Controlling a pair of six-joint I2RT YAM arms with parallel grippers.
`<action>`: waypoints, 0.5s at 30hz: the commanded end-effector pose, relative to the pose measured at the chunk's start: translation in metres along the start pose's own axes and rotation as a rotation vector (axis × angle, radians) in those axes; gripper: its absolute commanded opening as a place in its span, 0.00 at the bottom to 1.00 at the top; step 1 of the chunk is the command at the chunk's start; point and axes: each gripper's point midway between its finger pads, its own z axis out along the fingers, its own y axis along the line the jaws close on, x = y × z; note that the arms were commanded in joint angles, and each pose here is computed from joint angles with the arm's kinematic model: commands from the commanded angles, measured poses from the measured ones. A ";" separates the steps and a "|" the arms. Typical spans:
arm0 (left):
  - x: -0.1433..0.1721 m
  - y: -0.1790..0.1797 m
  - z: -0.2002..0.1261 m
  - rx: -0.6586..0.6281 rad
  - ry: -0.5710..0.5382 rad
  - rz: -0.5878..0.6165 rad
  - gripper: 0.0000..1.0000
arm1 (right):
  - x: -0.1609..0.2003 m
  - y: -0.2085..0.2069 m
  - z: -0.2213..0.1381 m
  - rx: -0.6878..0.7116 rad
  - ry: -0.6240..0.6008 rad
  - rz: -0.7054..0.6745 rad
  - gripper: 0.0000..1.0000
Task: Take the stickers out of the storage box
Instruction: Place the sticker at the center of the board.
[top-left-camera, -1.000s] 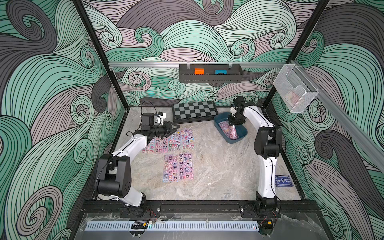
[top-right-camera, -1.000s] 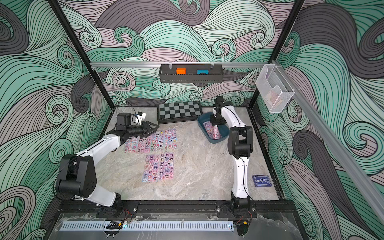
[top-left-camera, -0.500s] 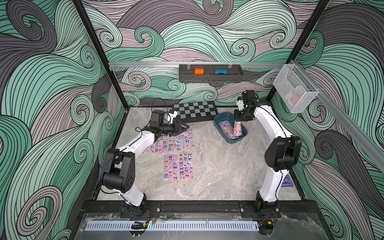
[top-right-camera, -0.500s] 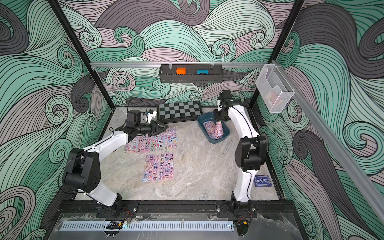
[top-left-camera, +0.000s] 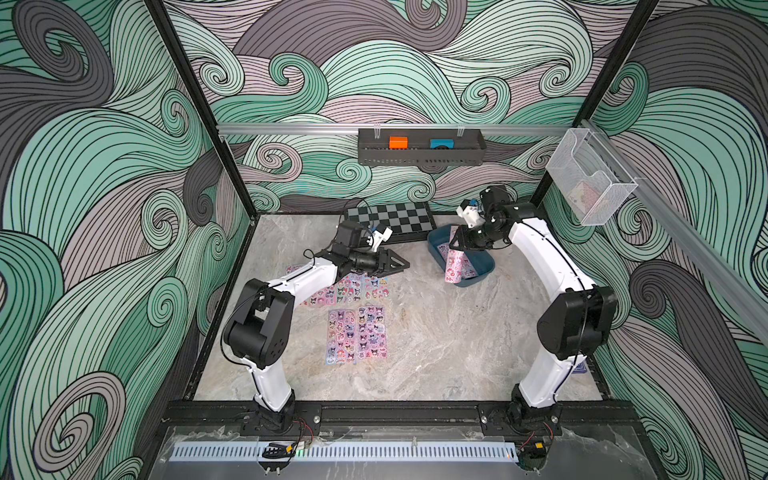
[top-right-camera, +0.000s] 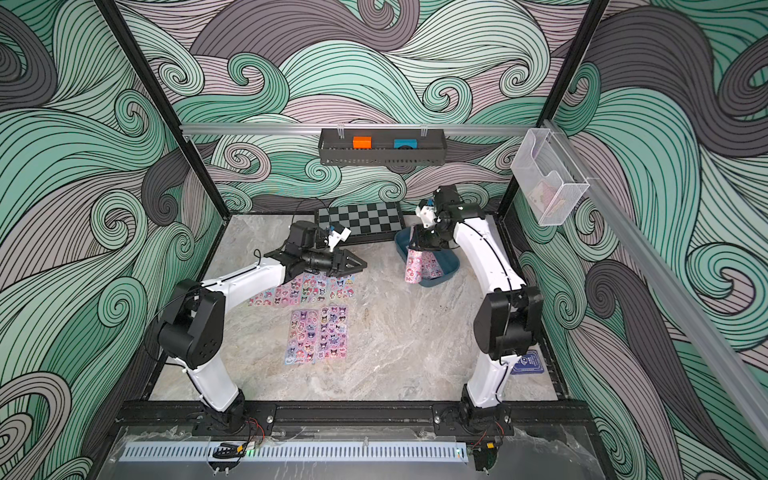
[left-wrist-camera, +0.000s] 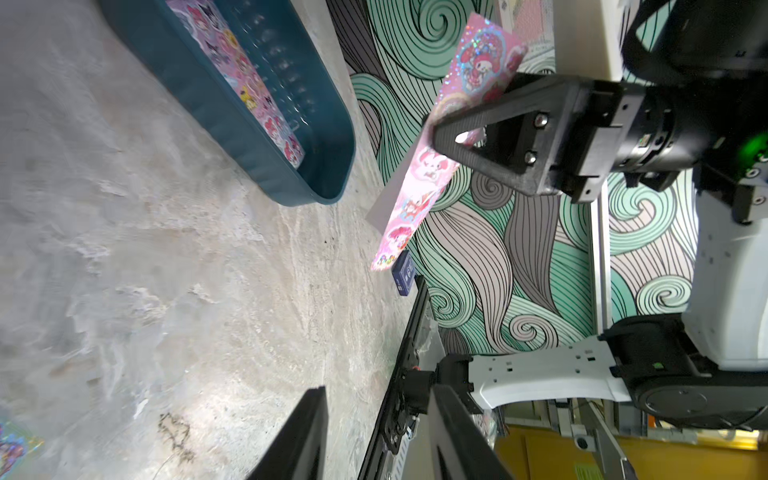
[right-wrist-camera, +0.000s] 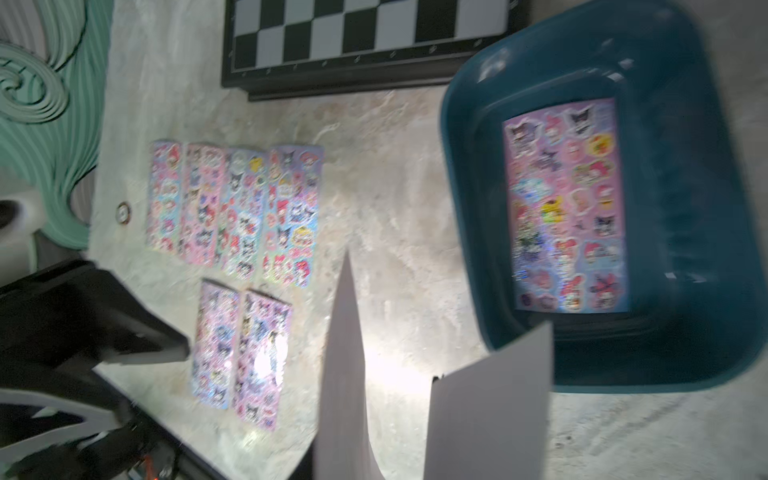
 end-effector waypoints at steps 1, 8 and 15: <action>-0.004 -0.025 0.014 0.096 0.028 0.087 0.45 | 0.022 0.040 0.002 -0.185 0.074 0.010 0.32; 0.005 -0.027 0.037 0.126 0.079 0.103 0.45 | 0.027 0.057 0.010 -0.270 0.106 0.011 0.33; 0.010 -0.036 0.049 0.173 0.099 0.108 0.44 | 0.029 0.060 0.014 -0.302 0.116 0.021 0.33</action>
